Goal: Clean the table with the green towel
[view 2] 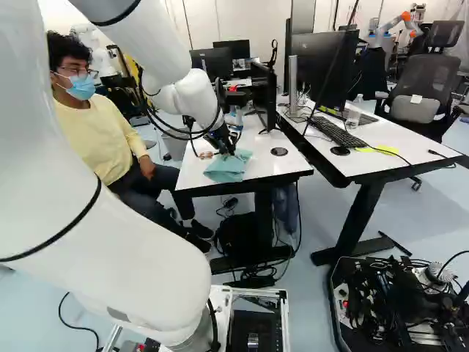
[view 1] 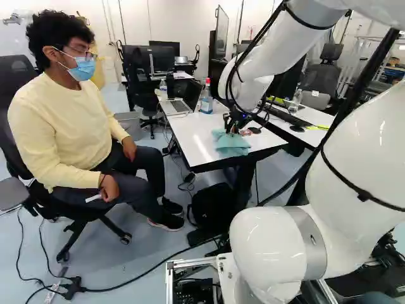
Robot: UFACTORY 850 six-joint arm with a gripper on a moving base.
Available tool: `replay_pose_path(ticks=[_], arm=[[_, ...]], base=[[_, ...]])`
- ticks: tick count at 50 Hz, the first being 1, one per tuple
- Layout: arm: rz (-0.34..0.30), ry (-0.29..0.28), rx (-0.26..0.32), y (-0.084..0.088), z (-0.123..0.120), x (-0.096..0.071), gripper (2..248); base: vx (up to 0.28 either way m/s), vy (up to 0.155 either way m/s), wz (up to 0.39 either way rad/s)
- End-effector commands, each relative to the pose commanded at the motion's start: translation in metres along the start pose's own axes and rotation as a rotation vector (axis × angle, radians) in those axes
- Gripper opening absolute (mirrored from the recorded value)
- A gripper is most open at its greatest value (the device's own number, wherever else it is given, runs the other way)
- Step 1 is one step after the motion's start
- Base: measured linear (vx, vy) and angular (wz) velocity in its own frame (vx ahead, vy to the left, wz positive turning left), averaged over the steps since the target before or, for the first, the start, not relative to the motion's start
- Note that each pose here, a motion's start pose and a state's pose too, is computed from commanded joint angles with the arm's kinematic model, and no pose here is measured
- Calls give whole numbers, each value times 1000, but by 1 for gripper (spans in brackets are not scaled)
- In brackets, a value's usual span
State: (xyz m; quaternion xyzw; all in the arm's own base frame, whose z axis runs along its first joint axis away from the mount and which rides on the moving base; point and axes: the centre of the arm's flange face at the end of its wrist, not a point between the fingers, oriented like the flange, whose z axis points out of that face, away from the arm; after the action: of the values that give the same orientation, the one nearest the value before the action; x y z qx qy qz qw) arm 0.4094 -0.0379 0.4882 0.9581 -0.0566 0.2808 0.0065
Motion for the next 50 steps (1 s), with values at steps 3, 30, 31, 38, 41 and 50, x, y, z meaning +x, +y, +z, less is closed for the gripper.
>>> replay_pose_path(ticks=[3,30,31,38,41,50], arm=[[0,-2,0,0,0,0,44],[0,-4,0,0,0,0,44],[0,-4,0,0,0,0,44],[-1,3,0,0,2,3,44],[-2,14,2,-1,3,7,44],[-24,59,11,-9,8,20,44]], base=[[0,0,0],[0,0,0],[0,0,0],[0,0,0],[0,0,0],[0,0,0]])
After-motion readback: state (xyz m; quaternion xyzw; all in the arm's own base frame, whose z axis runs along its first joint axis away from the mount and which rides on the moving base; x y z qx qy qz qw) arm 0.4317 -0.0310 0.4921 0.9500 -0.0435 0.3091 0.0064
